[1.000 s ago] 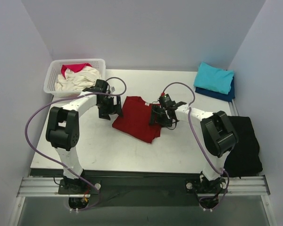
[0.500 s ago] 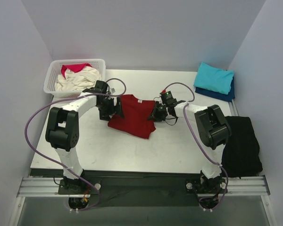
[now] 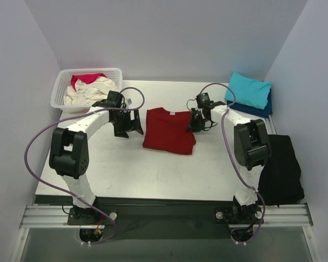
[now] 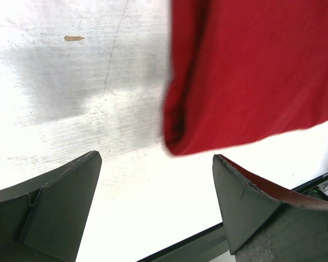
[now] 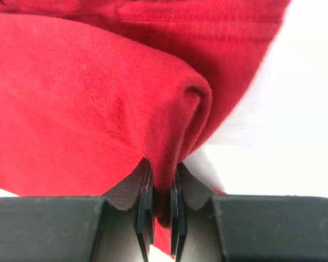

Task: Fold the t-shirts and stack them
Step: Put the neatly folded tshirt into the corner of the board with the right arm

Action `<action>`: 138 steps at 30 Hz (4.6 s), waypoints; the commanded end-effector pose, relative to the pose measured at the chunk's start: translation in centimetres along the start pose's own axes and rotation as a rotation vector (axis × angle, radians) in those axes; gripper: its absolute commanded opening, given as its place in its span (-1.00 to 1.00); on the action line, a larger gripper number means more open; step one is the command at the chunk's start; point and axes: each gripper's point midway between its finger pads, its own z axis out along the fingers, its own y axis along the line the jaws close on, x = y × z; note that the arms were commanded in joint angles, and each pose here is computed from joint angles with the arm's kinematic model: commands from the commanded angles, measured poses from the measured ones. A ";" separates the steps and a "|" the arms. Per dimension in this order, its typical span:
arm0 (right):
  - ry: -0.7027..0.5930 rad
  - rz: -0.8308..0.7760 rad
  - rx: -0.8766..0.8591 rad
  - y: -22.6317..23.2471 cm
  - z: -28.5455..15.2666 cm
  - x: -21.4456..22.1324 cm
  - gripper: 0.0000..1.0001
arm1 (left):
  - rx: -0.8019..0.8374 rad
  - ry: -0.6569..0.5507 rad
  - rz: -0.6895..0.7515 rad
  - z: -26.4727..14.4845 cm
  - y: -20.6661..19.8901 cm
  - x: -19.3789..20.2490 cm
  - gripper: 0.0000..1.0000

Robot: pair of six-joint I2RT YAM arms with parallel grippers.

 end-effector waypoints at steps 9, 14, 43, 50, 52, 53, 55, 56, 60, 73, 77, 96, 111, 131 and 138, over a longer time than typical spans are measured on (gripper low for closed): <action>-0.042 -0.177 0.298 -6.8 -6.8 -7.6 -1.00 | 0.063 -0.062 0.032 -2.4 -1.8 -1.3 0.89; -0.053 -0.288 0.333 -7.1 -6.6 -12.3 -1.00 | 0.078 -0.058 0.033 -2.4 -2.2 -1.4 0.89; -0.705 -0.201 0.541 -12.2 -9.3 -32.6 -1.00 | 0.179 -0.117 0.082 -4.3 -6.4 0.6 0.89; -0.838 -0.203 0.547 -11.6 -12.4 -35.1 -1.00 | 0.181 -0.109 0.072 -3.7 -6.7 1.0 0.90; -0.882 -0.205 0.569 -11.5 -14.0 -35.7 -1.00 | 0.179 -0.101 0.072 -3.4 -6.9 1.0 0.90; -0.899 -0.208 0.579 -11.4 -14.6 -36.0 -1.00 | 0.181 -0.104 0.074 -3.4 -7.0 1.0 0.89; -0.942 -0.199 0.599 -11.4 -16.2 -36.7 -1.00 | 0.176 -0.094 0.079 -3.1 -7.1 1.1 0.89; -0.958 -0.188 0.613 -11.6 -17.0 -37.0 -1.00 | 0.175 -0.096 0.082 -3.0 -7.2 1.1 0.89; -1.010 -0.143 0.664 -12.8 -19.7 -37.4 -1.00 | 0.169 -0.090 0.081 -2.7 -7.1 1.1 0.89; -1.046 -0.091 0.863 -16.6 -23.8 -36.0 -1.00 | 0.168 -0.070 0.087 -1.5 -7.5 1.3 0.89; -1.015 0.004 0.907 -21.5 -23.6 -34.9 -1.00 | 0.158 -0.054 0.090 -1.2 -7.3 1.6 0.89; -1.024 0.218 1.128 -30.6 -27.6 -32.2 -1.00 | 0.152 -0.033 0.087 -0.1 -7.8 1.8 0.90; -1.047 0.242 1.151 -32.7 -27.1 -33.7 -0.74 | 0.139 -0.026 0.084 0.2 -8.0 1.8 0.90; -0.894 0.033 0.728 -20.8 -20.9 -32.9 0.36 | 0.142 -0.025 0.096 0.7 -8.1 2.1 0.91; -0.767 0.133 0.586 -19.2 -16.0 -31.4 0.29 | 0.152 -0.045 0.105 0.3 -8.1 2.2 0.91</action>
